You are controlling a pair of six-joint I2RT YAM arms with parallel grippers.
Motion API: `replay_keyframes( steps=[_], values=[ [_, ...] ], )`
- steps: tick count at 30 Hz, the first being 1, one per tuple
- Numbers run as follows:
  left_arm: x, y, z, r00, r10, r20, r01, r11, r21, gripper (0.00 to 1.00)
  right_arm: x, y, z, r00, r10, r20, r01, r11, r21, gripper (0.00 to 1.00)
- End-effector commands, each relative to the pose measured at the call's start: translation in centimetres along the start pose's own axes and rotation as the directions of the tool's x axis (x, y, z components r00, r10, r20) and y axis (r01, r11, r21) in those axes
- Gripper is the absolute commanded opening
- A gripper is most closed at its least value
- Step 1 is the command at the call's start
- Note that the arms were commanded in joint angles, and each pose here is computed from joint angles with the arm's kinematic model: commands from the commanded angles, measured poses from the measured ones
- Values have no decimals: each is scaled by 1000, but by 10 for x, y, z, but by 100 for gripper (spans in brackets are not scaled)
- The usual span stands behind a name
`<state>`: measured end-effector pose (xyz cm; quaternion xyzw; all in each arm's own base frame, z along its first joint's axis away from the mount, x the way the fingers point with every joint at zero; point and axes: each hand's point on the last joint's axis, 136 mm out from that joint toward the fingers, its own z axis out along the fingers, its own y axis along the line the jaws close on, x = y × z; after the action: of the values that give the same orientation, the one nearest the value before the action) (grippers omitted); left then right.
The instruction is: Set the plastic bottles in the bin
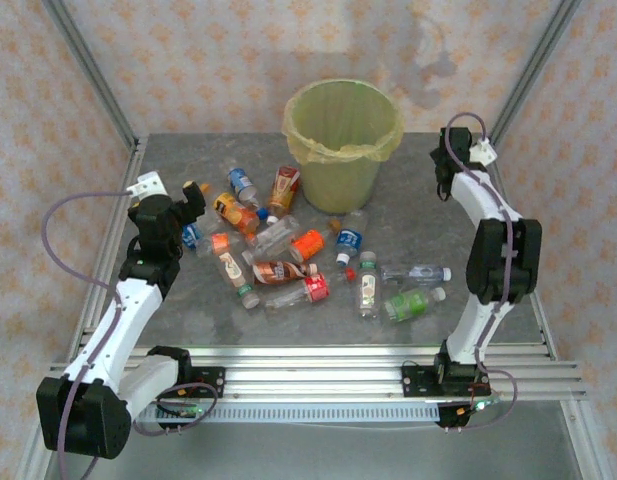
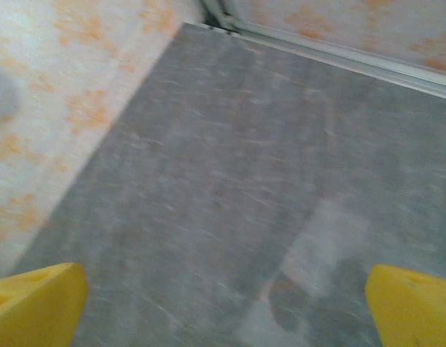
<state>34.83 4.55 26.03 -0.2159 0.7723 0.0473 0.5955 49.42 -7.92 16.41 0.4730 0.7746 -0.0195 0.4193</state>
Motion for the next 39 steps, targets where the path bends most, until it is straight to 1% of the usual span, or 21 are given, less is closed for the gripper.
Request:
replay_keyframes(
  steps=[1,4,8,10,12,16,18,21,22,24,26,28,29,30,39],
  values=[
    [-1,3,-6,997,-56,-54,56,998,-12,100,-17,-31,-40,996,-8,84,3,998,57,99],
    [2,-1,-7,994,-73,-87,74,997,6,100,-3,-65,-66,998,-27,55,21,995,100,99],
    [7,0,-8,986,-128,-107,129,992,1,100,23,-112,-107,999,-49,23,45,985,164,99],
    [9,-4,-9,985,-129,-118,134,991,29,100,35,-132,-129,999,-53,-1,53,983,177,99],
    [10,-7,-11,983,-137,-126,143,989,46,100,46,-152,-153,999,-49,-23,52,985,165,99],
    [15,-11,-17,980,-136,-143,149,985,85,100,70,-187,-186,996,-3,-89,12,995,97,99],
    [17,-13,-22,980,-123,-154,140,984,110,100,84,-205,-199,990,23,-141,-13,997,70,99],
    [19,-16,-29,979,-112,-170,137,981,139,100,109,-226,-212,970,45,-239,-30,997,66,99],
    [19,-17,-31,978,-113,-174,139,980,145,100,117,-230,-214,961,50,-272,-33,997,66,100],
    [20,-19,-35,976,-118,-181,147,976,161,100,135,-237,-217,939,55,-339,-37,997,61,96],
    [21,-18,-36,975,-131,-181,161,974,160,100,150,-240,-218,919,56,-390,-35,998,59,95],
    [22,-16,-35,974,-141,-179,168,974,149,100,163,-241,-218,898,42,-438,-21,998,54,95],
    [23,-15,-35,973,-146,-179,173,975,143,100,169,-240,-218,886,29,-462,-9,999,45,98],
    [25,-14,-34,972,-149,-182,175,975,138,100,175,-238,-218,877,16,-480,2,999,37,99],
    [26,-14,-30,971,-146,-189,171,977,124,100,210,-220,-209,832,-121,-542,143,990,-2,99]
  ],
)
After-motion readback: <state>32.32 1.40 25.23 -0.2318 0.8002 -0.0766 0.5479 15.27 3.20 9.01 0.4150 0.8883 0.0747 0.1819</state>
